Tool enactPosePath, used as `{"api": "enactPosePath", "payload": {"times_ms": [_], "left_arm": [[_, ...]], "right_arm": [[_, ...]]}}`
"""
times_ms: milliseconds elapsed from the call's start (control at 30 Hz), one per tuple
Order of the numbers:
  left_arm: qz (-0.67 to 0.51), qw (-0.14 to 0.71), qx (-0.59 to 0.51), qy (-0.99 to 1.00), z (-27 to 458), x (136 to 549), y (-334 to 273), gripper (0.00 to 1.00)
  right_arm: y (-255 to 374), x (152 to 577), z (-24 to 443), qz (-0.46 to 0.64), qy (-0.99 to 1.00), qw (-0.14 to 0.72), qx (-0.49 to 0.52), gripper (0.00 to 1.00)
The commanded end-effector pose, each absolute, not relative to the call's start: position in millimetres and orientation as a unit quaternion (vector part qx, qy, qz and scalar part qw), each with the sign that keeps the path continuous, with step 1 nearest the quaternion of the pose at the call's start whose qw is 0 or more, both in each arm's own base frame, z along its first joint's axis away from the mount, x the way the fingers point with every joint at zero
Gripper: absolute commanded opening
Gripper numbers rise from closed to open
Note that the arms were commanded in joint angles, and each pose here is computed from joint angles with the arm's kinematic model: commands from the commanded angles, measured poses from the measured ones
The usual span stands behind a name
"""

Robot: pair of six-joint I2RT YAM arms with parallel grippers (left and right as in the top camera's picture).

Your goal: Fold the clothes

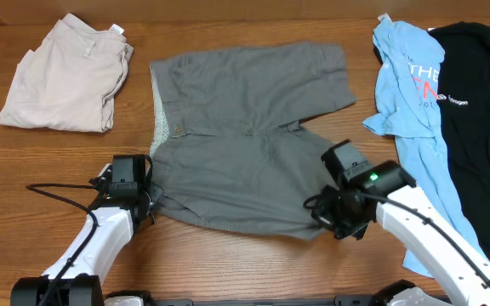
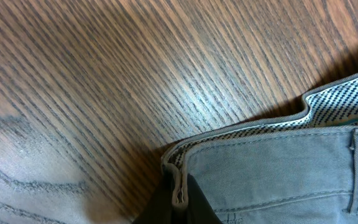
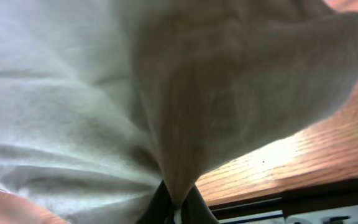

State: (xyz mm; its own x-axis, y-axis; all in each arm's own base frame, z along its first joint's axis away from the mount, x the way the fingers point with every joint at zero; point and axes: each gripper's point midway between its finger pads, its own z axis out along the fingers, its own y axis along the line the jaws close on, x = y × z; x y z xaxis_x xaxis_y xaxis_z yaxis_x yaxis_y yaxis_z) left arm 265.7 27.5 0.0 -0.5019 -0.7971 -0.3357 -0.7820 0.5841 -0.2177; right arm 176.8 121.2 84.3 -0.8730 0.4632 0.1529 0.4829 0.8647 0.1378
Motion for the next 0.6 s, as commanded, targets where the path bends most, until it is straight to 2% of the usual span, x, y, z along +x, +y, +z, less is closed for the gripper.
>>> {"api": "enactPosePath", "payload": {"times_ms": [0, 167, 333, 367, 400, 433, 467, 533, 567], "left_arm": [[-0.001, 0.183, -0.444, 0.877, -9.2, 252.5, 27.4, 0.04], [0.004, 0.184, -0.426, 0.886, -9.1, 252.4, 28.0, 0.04], [0.007, 0.182, -0.413, 0.892, -9.5, 251.6, 28.0, 0.04], [0.007, 0.182, -0.413, 0.892, -9.5, 251.6, 28.0, 0.04], [0.008, 0.183, -0.413, 0.892, -9.4, 251.6, 28.3, 0.04], [0.008, 0.183, -0.413, 0.892, -9.4, 251.6, 28.4, 0.04], [0.008, 0.183, -0.413, 0.892, -9.4, 251.6, 28.4, 0.04], [0.008, 0.183, -0.413, 0.892, -9.4, 251.6, 28.4, 0.04], [0.008, 0.183, -0.413, 0.892, -9.4, 251.6, 28.4, 0.04]], "right_arm": [[116.8, 196.8, 72.5, -0.072, -0.975, 0.066, -0.200, 0.04], [107.7, 238.8, 52.5, -0.070, -0.972, 0.074, -0.210, 0.04], [103.3, 303.7, 79.7, -0.099, -0.976, -0.003, -0.195, 0.06], [103.8, 311.5, 83.9, -0.105, -0.976, -0.015, -0.190, 0.14], [105.7, 322.3, 89.3, -0.113, -0.976, -0.034, -0.182, 0.55], [106.3, 324.9, 91.2, -0.114, -0.976, -0.038, -0.179, 0.72], [107.1, 327.3, 93.4, -0.116, -0.976, -0.043, -0.177, 0.84], [105.6, 321.0, 93.8, -0.111, -0.977, -0.029, -0.182, 1.00], [104.1, 314.5, 93.0, -0.106, -0.975, -0.016, -0.194, 1.00]]}}
